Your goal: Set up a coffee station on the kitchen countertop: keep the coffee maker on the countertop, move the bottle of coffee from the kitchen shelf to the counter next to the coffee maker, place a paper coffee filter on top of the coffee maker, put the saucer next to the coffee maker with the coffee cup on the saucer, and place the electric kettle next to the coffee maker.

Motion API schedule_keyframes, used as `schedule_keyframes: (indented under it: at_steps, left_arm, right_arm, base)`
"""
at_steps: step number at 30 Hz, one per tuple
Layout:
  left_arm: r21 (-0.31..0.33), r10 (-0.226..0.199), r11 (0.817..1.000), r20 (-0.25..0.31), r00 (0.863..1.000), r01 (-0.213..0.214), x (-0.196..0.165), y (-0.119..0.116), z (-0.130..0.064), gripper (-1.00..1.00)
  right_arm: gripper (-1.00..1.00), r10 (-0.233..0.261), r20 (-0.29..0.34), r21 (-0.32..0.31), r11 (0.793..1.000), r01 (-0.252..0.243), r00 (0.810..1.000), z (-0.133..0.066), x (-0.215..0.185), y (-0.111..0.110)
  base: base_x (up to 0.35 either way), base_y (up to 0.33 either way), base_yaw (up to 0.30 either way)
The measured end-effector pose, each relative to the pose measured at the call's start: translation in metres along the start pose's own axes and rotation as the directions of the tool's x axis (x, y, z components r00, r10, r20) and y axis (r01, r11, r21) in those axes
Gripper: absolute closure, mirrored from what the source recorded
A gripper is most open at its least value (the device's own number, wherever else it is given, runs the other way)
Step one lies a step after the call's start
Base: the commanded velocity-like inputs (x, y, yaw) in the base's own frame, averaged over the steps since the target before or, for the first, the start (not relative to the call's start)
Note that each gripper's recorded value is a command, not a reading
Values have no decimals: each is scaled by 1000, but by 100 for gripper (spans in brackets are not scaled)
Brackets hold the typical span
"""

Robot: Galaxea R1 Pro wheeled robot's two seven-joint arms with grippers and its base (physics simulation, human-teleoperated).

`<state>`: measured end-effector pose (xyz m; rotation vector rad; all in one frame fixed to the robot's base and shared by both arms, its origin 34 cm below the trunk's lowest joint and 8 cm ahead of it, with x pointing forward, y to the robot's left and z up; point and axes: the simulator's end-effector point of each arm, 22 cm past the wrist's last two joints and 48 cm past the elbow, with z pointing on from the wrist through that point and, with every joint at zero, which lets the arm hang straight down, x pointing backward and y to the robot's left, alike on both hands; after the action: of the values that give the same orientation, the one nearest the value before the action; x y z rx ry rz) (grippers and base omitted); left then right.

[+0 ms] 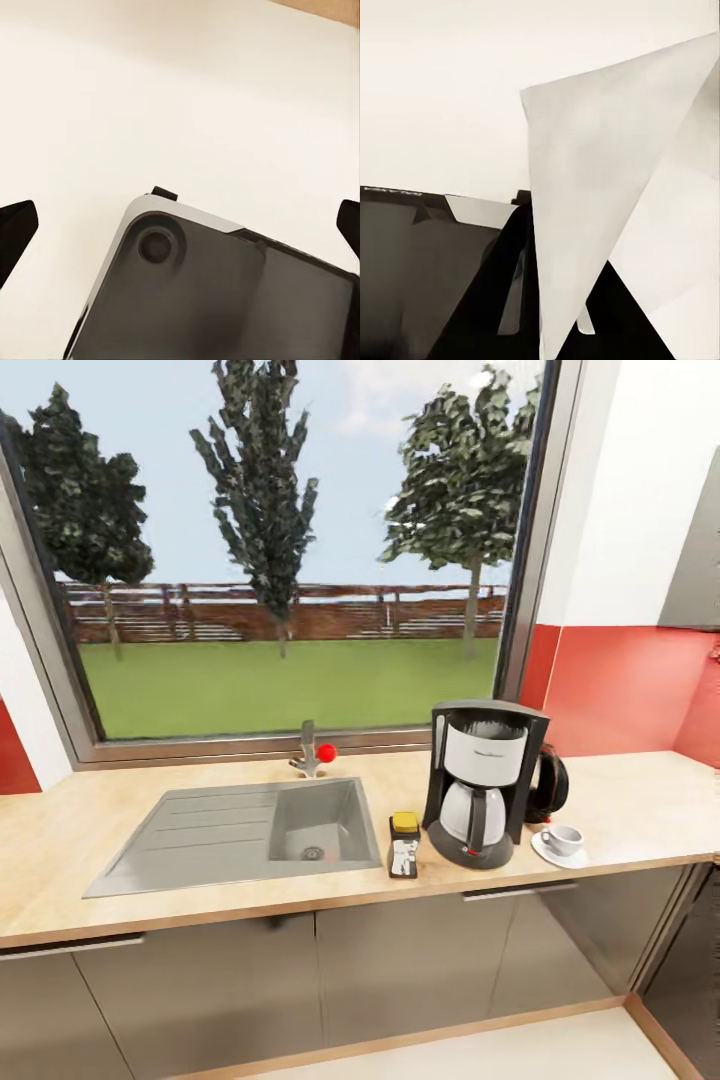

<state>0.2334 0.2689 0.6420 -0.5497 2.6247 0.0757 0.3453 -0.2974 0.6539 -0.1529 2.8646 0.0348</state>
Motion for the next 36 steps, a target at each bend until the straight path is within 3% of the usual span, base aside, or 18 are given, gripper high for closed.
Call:
schedule_keyframes:
  at_steps: [14,33,36]
  left_arm:
    - [0,0,1000,0,1000,0,0,0,0,-100]
    - [1,3,1000,1,1000,-3,0,0,0,-100]
    - [0,12,1000,1,1000,-12,-1,5,0,-100]
  right_arm:
    - [100,0,1,0,1000,0,1000,0,0,0]
    - [100,-1,10,2,1000,1,1000,0,-2,-1]
    - [100,1,25,7,1000,-1,1000,0,-4,-1]
  base:
    - [-30,-326,0]
    - [-169,-298,0]
    - [0,0,0]
